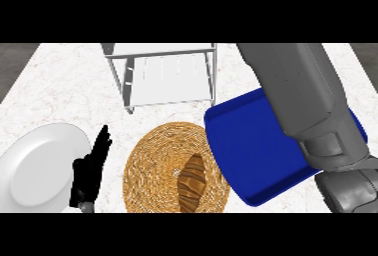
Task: Pick the lemon from the tray and place it in the tiered basket
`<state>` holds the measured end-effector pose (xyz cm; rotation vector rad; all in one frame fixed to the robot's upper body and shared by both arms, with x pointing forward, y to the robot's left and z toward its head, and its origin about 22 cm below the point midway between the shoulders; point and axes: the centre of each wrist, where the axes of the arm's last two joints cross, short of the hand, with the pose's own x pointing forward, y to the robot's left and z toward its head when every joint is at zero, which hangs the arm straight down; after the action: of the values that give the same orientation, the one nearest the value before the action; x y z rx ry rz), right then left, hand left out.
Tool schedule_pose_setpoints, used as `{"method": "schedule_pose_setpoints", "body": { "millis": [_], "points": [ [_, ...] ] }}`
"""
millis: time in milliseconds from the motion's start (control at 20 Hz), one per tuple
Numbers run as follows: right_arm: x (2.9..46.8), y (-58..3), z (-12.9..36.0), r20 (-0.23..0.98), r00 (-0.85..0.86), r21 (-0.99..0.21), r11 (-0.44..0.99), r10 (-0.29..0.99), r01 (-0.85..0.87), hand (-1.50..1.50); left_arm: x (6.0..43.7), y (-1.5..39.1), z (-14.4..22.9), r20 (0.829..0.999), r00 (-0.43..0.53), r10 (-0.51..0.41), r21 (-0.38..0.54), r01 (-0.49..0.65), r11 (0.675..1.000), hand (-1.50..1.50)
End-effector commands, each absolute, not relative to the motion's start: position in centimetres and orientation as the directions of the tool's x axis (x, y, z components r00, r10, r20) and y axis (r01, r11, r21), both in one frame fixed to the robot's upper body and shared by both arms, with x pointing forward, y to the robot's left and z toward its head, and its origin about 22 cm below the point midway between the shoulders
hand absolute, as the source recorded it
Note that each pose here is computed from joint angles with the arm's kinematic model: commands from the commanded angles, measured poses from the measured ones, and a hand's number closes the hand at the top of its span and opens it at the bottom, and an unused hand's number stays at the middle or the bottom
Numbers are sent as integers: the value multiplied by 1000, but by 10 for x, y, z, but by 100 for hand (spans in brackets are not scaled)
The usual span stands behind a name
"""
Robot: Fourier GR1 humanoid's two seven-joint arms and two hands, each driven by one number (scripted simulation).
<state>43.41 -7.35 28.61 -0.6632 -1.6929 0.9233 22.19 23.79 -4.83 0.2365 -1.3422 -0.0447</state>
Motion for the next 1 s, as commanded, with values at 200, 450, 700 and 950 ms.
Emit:
{"method": "schedule_pose_setpoints", "body": {
  "millis": [200, 450, 700, 950],
  "points": [
    [448, -42, 235, 488, -274, -866, 499, 828, -34, 150, 220, 234, -50, 956, 251, -153, 183, -101, 978, 0],
    [454, -36, 222, 509, -232, -856, 515, 829, -38, 150, 225, 248, -54, 953, 249, -169, 196, -86, 977, 0],
    [458, -43, 204, 716, -134, -698, 706, 685, -120, 150, 230, 229, -49, 955, 244, -168, 191, -74, 979, 0],
    [462, -52, 193, 845, -94, -534, 827, 526, -175, -150, 232, 222, -46, 956, 226, -186, 205, -64, 977, 0]
  ]
}}
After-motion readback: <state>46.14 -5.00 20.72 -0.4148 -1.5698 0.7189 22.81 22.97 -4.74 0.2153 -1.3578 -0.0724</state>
